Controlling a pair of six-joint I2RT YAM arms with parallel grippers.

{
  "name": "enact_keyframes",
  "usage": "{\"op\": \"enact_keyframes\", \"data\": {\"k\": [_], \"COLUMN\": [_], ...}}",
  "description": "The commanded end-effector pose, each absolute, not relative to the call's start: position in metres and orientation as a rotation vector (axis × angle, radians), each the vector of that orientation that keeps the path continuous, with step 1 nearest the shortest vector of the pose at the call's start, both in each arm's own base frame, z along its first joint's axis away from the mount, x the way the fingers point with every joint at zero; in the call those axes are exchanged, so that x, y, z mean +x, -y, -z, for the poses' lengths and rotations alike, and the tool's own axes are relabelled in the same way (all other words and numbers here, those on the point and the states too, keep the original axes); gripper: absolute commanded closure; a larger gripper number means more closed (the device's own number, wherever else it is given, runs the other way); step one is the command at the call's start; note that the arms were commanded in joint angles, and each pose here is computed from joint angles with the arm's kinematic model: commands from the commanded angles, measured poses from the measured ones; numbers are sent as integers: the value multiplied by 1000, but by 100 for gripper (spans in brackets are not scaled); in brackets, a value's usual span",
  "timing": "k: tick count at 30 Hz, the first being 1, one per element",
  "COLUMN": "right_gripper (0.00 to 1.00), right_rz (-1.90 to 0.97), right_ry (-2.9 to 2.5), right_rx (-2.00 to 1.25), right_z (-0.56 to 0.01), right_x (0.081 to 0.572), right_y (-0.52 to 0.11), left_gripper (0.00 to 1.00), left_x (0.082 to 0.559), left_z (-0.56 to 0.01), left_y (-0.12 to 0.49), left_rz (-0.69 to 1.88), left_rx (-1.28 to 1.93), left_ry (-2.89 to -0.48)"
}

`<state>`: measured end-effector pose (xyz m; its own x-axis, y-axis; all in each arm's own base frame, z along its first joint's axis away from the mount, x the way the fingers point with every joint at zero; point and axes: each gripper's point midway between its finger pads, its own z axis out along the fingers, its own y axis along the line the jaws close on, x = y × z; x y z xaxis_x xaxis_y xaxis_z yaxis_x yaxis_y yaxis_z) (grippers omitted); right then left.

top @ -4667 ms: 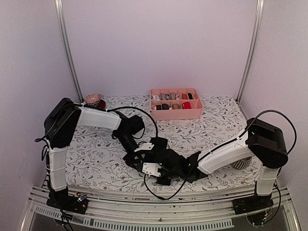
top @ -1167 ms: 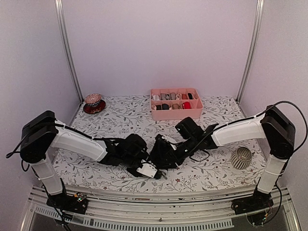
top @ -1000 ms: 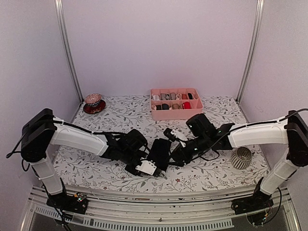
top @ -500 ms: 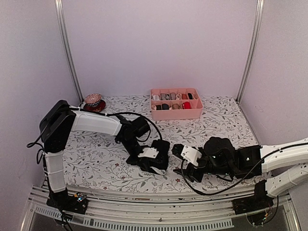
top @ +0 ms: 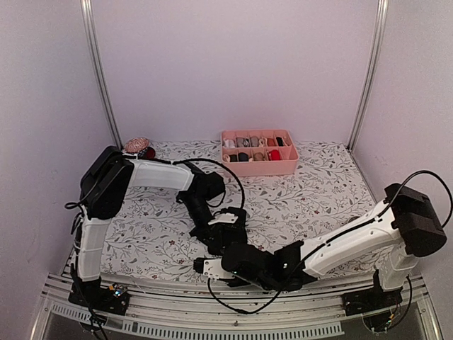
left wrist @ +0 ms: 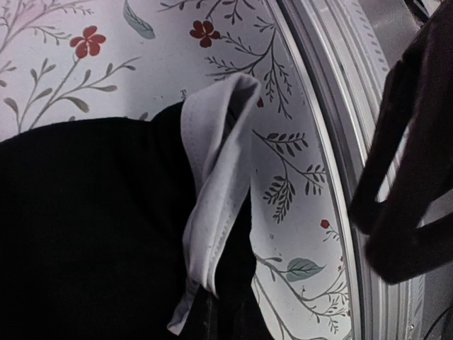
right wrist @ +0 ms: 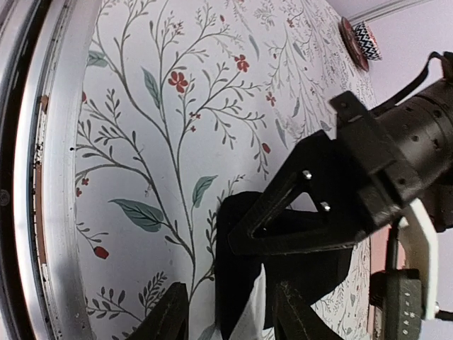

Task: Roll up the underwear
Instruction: Roll the underwear at the center of the board.

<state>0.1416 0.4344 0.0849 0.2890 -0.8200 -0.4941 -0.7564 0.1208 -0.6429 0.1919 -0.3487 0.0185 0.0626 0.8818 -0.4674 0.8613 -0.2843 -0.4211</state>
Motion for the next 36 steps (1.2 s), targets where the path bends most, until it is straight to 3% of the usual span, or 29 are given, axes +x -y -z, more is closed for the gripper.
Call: {"op": "enact_keyframes", "data": {"k": [1, 14, 31, 36], "right_gripper": [58, 66, 52, 64], "right_rz": [224, 199, 179, 243], "right_ry": [-1384, -1456, -1497, -1522], "right_rx": [-1704, -1774, -1764, -1764], "right_z": [-71, -28, -22, -11], "right_x": [157, 178, 174, 181], "right_y": [-448, -432, -419, -415], "left_gripper": [100, 100, 100, 100], "left_x": [169, 171, 172, 170], "left_z": [-3, -2, 3, 3], "left_y": [331, 335, 335, 334], "left_rz": [-1025, -1031, -1016, -1018], "left_rx": [-2062, -2053, -2041, -2043], "left_ry": [1817, 1821, 1831, 1824]}}
